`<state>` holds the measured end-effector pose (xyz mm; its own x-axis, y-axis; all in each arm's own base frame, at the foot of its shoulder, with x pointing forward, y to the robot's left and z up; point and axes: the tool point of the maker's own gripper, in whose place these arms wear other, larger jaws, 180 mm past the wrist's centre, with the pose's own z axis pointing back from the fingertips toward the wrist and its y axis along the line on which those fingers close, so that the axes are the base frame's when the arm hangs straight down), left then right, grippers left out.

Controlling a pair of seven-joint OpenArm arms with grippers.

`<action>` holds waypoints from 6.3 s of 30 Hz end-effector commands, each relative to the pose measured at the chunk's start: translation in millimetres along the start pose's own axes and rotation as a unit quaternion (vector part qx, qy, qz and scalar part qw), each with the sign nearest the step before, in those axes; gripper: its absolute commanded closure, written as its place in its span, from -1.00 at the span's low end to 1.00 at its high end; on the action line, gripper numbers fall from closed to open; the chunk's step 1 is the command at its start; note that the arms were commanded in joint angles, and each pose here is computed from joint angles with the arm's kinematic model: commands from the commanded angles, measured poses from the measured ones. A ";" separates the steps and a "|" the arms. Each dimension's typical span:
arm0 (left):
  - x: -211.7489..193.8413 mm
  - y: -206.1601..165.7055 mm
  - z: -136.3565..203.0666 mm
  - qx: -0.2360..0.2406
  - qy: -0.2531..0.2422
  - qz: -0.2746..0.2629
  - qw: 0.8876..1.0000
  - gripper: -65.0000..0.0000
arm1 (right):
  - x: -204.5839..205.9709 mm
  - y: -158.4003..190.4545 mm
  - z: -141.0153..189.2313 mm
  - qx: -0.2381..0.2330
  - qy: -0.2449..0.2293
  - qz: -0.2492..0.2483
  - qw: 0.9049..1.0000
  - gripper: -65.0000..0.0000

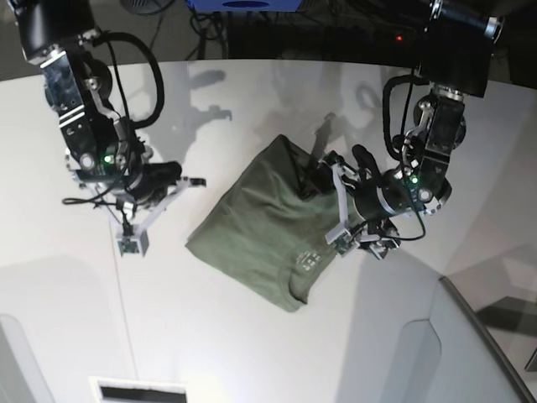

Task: Layout the t-shirt on the table in an organized manner, then fold the t-shirt properly
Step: 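Rotate the shirt with the left gripper while the right gripper releases, then push the shirt corner with the right gripper to straighten it, then grasp the shirt's side edge with the left gripper and tuck it under, then hold the shirt's collar edge with both grippers and square it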

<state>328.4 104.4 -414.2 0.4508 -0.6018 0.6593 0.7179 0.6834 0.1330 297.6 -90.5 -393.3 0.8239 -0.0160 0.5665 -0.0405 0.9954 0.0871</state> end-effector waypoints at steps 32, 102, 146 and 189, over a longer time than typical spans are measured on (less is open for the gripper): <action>-209.6 0.7 103.8 0.064 0.179 0.139 0.972 -0.91 | 66.0 79.6 -107.0 0.127 -0.006 0.108 0.986 0.97; -7.3 -6.4 -83.6 -0.012 -0.046 0.182 0.982 -0.91 | -32.9 -77.6 -66.3 -0.040 0.064 -0.048 0.996 0.98; 95.9 52.5 -16.2 0.060 -0.127 0.084 0.986 -0.91 | -54.4 -32.3 -20.7 0.008 0.049 -0.040 0.998 0.98; -49.5 -81.1 -13.2 -0.038 0.004 0.108 0.993 -0.91 | -42.1 -9.2 -46.3 0.042 0.021 0.035 0.998 0.98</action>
<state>243.4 75.8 -480.1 0.6343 -0.4636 0.6187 0.6379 0.7660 -0.0801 275.1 -94.0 -468.7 0.8677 0.0672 0.4925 -0.1432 0.9826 0.1182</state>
